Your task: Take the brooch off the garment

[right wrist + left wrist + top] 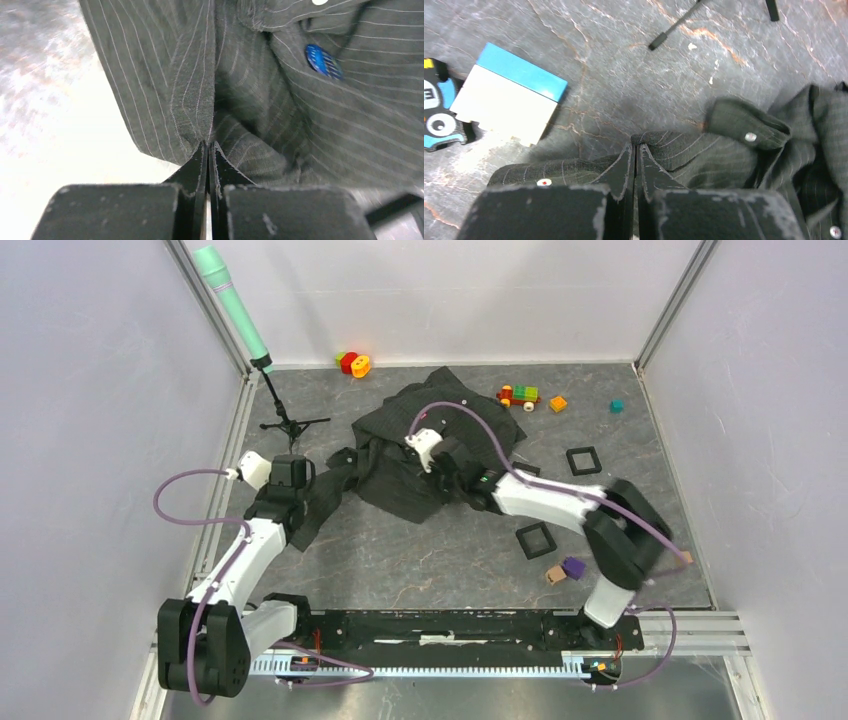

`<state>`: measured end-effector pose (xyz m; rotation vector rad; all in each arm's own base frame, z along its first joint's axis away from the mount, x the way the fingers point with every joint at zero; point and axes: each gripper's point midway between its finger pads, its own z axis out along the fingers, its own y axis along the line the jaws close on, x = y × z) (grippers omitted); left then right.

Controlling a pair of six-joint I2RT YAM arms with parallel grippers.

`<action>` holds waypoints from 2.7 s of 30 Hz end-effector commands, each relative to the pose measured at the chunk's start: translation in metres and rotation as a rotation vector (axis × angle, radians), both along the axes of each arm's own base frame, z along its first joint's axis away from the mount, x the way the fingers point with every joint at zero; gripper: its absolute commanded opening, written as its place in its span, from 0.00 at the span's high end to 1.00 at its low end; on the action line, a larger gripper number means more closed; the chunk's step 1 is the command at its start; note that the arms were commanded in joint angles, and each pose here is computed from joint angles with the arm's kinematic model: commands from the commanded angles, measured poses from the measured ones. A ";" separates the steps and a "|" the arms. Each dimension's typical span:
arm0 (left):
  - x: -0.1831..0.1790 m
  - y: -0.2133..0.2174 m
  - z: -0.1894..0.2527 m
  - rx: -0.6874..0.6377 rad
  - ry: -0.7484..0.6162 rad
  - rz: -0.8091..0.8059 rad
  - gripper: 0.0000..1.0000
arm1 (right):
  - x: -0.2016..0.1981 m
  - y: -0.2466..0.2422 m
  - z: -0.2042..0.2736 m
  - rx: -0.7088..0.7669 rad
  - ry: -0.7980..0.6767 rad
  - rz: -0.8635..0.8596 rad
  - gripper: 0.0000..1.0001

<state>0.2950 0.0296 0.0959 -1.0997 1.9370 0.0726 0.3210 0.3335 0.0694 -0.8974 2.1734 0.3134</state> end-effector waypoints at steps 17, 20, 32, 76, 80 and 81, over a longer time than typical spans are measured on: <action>0.059 -0.027 0.046 -0.002 -0.079 -0.148 0.89 | -0.217 -0.005 0.046 0.115 0.270 0.568 0.99; 0.071 -0.046 0.044 0.023 -0.030 -0.270 0.45 | -0.202 -0.032 0.037 0.027 0.210 0.455 0.62; 0.035 -0.197 0.037 -0.053 -0.122 -0.998 0.03 | -0.099 -0.114 0.042 0.202 0.027 -0.254 0.25; 0.046 -0.134 0.220 0.059 -0.388 -0.742 0.98 | -0.024 -0.136 0.200 0.412 -0.177 -0.313 1.00; 0.050 -0.128 0.230 0.068 -0.379 -0.708 0.98 | -0.018 -0.171 0.201 0.291 -0.222 -0.447 0.92; 0.052 -0.133 0.230 0.058 -0.379 -0.731 0.98 | -0.021 -0.164 0.200 0.292 -0.209 -0.400 0.75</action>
